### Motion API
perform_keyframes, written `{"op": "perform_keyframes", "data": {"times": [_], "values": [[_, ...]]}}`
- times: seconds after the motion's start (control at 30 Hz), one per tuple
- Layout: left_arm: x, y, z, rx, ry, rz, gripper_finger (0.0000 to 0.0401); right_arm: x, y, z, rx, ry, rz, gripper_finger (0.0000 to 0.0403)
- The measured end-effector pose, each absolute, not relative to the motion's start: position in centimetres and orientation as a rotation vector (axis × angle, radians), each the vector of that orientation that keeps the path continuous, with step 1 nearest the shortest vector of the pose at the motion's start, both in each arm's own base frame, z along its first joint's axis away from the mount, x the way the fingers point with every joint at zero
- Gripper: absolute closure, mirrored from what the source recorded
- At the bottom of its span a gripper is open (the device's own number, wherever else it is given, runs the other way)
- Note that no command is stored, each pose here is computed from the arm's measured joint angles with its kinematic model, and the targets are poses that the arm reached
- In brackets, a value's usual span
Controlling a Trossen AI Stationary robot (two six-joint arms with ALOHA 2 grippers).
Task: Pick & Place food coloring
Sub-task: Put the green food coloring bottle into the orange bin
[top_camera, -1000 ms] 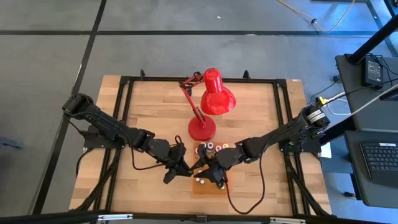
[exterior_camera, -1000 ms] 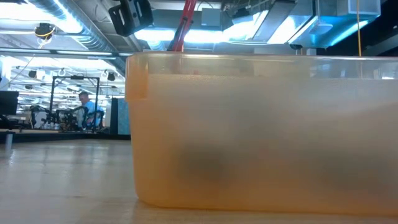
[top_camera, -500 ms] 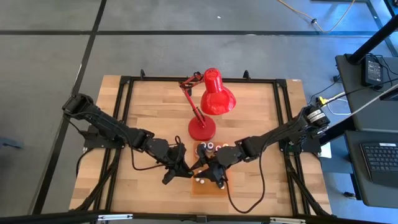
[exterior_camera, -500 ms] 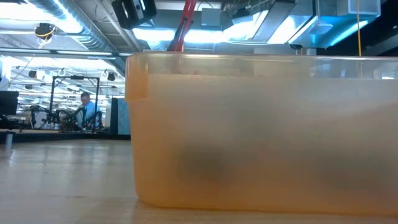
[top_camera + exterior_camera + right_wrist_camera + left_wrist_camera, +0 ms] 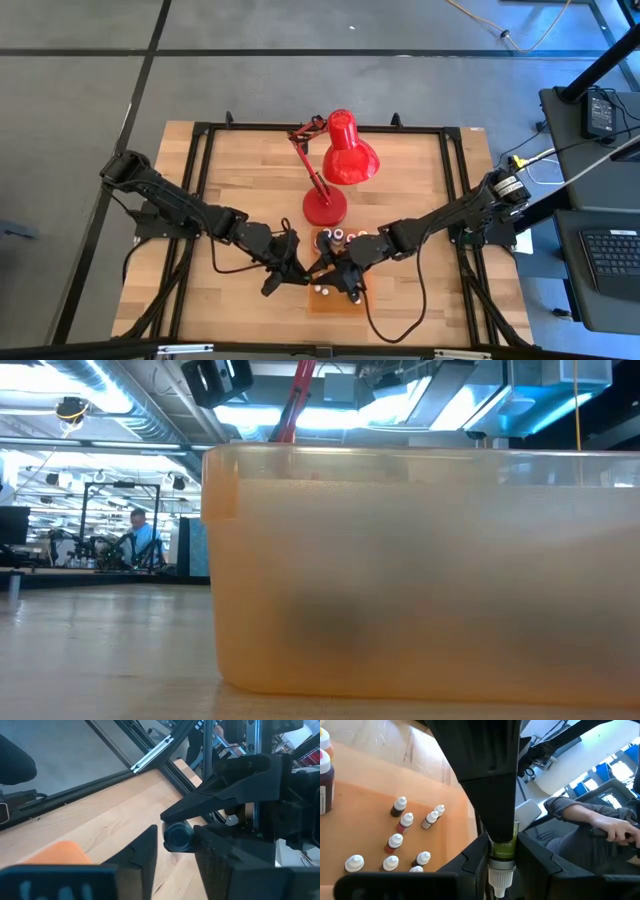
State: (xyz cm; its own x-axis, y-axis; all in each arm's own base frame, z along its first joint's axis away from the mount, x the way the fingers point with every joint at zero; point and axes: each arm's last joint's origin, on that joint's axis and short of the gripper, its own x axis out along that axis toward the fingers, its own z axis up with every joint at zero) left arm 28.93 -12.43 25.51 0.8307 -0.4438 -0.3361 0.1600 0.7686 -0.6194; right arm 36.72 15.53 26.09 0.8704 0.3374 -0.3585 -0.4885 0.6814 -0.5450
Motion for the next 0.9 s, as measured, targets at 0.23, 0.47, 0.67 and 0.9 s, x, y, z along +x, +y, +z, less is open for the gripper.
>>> {"op": "perform_keyframes", "data": {"times": [0.23,0.47,0.67,0.9], "values": [[28.94,-12.43,25.54,-0.612,0.490,-0.344,0.0319,36.74,15.53,26.15,-0.680,0.231,0.466,0.0330],[28.94,-12.43,25.54,-0.611,0.490,-0.343,0.0313,36.73,15.53,26.17,-0.683,0.230,0.466,0.0328],[28.94,-12.43,25.54,-0.575,0.483,-0.353,0.0313,36.73,15.53,26.15,-0.686,0.231,0.466,0.0336],[28.97,-12.35,25.53,-0.577,0.483,-0.350,0.0312,36.72,15.52,26.12,-0.687,0.235,0.467,0.0338]]}}
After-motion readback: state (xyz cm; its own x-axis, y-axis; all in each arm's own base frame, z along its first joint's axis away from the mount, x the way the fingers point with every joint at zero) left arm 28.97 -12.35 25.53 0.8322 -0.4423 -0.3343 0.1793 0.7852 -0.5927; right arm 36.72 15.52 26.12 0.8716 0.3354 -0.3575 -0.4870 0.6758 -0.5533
